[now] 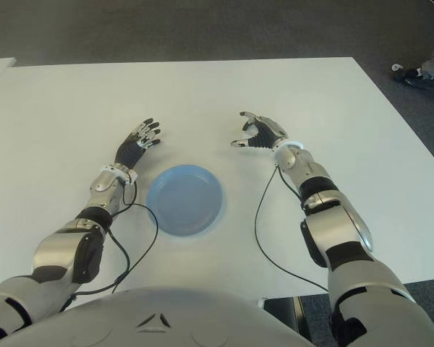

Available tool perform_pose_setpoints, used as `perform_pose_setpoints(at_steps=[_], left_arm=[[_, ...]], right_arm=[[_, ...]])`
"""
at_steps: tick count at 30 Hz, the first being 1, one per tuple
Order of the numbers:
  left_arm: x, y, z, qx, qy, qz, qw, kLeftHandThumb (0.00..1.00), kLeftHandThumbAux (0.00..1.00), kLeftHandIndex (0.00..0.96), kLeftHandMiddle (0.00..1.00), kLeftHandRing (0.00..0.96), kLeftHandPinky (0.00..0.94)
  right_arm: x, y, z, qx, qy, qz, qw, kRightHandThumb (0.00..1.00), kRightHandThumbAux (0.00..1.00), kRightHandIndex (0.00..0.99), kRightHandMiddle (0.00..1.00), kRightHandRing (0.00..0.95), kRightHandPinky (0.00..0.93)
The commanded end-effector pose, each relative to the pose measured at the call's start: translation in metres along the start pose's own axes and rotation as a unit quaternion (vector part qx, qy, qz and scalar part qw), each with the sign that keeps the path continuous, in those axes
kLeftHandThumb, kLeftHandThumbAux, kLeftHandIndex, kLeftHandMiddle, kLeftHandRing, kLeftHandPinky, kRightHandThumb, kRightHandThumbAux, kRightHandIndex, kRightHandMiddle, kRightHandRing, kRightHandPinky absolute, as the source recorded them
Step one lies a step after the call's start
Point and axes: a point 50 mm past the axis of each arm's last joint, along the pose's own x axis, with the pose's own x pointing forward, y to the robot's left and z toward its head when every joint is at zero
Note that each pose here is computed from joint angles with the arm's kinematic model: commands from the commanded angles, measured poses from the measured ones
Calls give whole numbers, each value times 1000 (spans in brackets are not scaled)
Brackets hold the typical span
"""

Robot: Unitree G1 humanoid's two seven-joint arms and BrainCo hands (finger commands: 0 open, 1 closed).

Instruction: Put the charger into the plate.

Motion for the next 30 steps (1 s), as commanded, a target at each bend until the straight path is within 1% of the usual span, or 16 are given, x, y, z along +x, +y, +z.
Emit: perform_pose_setpoints(at_steps=[1, 4, 7, 12, 18, 19, 20, 21, 22, 23, 25, 26, 27, 28, 29, 30], left_arm=[[-13, 0, -24, -15, 62, -2, 998, 50, 509, 42, 110, 111, 137], [-13, 0, -24, -16, 63, -2, 998, 48, 514, 45, 112, 114, 138], [-13, 0, -24, -15, 64, -3, 998, 46, 514, 46, 111, 114, 139], [-13, 0, -24, -14, 65, -4, 998, 44, 514, 46, 110, 114, 138], [-13, 0, -24, -13, 67, -6, 998, 38, 515, 42, 103, 107, 129], [-12, 0, -24, -13, 68, -5, 998, 37, 516, 42, 102, 107, 129], [-12, 0, -24, -14, 69, -5, 998, 37, 517, 41, 102, 106, 129], [-12, 0, -24, -14, 70, -4, 997, 37, 517, 41, 102, 106, 129], [-12, 0, -24, -14, 70, -3, 997, 38, 518, 41, 102, 106, 128], [-12, 0, -24, -15, 71, -3, 997, 38, 518, 40, 102, 106, 128], [-12, 0, -24, -15, 70, -3, 997, 38, 517, 40, 103, 105, 127], [-11, 0, -24, -15, 70, -3, 997, 38, 514, 40, 105, 107, 128], [-11, 0, -23, -14, 69, -4, 998, 39, 513, 41, 106, 107, 128], [-11, 0, -23, -14, 69, -4, 998, 39, 512, 41, 108, 108, 129], [-11, 0, -23, -13, 69, -5, 998, 39, 512, 41, 108, 109, 129], [-11, 0, -23, -13, 69, -5, 998, 38, 512, 41, 109, 109, 129]], right_arm=[[-37, 52, -30, -10, 50, 133, 990, 0, 517, 0, 742, 832, 804], [-41, 53, -31, -14, 50, 134, 990, 0, 524, 0, 679, 755, 669], [-49, 55, -34, -14, 48, 135, 990, 0, 525, 0, 629, 701, 587], [-58, 58, -33, -13, 38, 136, 990, 0, 526, 0, 593, 665, 547], [-70, 61, -25, -3, 10, 138, 990, 0, 525, 0, 547, 621, 447], [-74, 62, -21, 0, 1, 138, 990, 0, 524, 0, 518, 611, 434], [-77, 62, -19, 2, -5, 137, 991, 0, 522, 0, 461, 600, 437], [-81, 62, -17, 3, -10, 137, 991, 0, 521, 0, 441, 595, 438], [-83, 63, -16, 4, -12, 136, 991, 0, 515, 0, 376, 542, 351], [-85, 63, -16, 4, -13, 136, 991, 0, 513, 0, 353, 523, 320], [-88, 62, -16, 7, -17, 133, 991, 0, 503, 0, 232, 461, 223], [-90, 62, -15, 8, -20, 132, 991, 0, 497, 0, 185, 394, 188], [-91, 62, -15, 9, -23, 129, 991, 0, 495, 0, 168, 369, 176], [-92, 62, -14, 10, -25, 128, 991, 0, 492, 0, 137, 311, 147], [-93, 62, -14, 11, -27, 125, 992, 0, 491, 0, 126, 291, 137], [-93, 61, -13, 12, -29, 124, 992, 0, 490, 0, 104, 244, 114]])
